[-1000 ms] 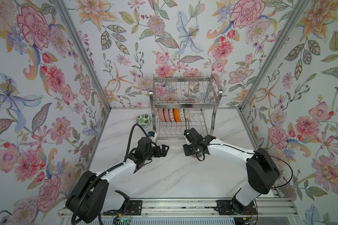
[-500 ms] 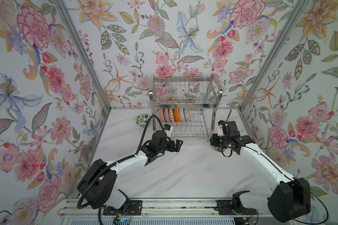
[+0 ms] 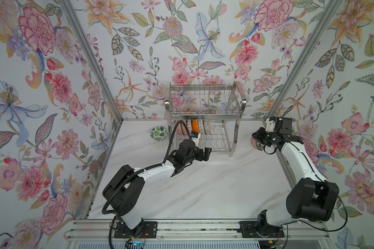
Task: Load bowls into a dish rack
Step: Place the bowl in the dish rack.
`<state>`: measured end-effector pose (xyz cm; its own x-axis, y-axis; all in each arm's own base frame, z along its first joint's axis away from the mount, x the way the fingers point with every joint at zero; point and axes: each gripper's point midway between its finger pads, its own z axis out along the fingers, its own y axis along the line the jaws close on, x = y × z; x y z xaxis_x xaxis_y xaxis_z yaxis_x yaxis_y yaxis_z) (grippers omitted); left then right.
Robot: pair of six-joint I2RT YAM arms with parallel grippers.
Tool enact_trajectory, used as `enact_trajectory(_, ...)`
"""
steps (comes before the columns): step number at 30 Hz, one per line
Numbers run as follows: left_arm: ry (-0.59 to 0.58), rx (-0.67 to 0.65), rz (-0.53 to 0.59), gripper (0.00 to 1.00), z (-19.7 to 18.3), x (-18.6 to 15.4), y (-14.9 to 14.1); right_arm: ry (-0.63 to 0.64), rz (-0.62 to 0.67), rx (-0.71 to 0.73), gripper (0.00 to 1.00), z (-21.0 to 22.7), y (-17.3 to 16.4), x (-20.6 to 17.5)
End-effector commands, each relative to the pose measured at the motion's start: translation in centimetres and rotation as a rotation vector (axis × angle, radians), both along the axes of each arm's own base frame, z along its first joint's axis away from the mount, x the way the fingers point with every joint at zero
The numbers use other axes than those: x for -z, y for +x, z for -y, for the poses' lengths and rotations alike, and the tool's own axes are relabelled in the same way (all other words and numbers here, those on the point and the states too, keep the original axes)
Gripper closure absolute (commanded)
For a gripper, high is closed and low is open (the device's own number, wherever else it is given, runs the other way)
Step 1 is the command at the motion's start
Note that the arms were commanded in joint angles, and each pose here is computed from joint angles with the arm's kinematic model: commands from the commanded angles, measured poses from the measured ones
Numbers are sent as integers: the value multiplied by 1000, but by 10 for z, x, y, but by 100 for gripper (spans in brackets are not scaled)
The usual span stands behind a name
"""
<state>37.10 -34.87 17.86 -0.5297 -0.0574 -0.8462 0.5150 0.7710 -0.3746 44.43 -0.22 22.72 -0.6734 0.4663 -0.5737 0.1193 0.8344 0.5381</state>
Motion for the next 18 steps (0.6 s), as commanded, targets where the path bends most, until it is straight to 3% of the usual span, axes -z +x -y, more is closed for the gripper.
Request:
enact_trajectory(1,-46,-32,67,1,12,-18,16,68,182,-101,100,-9,35,-43)
enact_trajectory(8,-18,-74,102,1,18,-10,30,180,297,-290,100,-42,78,-49)
enact_trajectory(18,6,-101,111,1,20,1,40,324,397,-494,100,-90,99,-50)
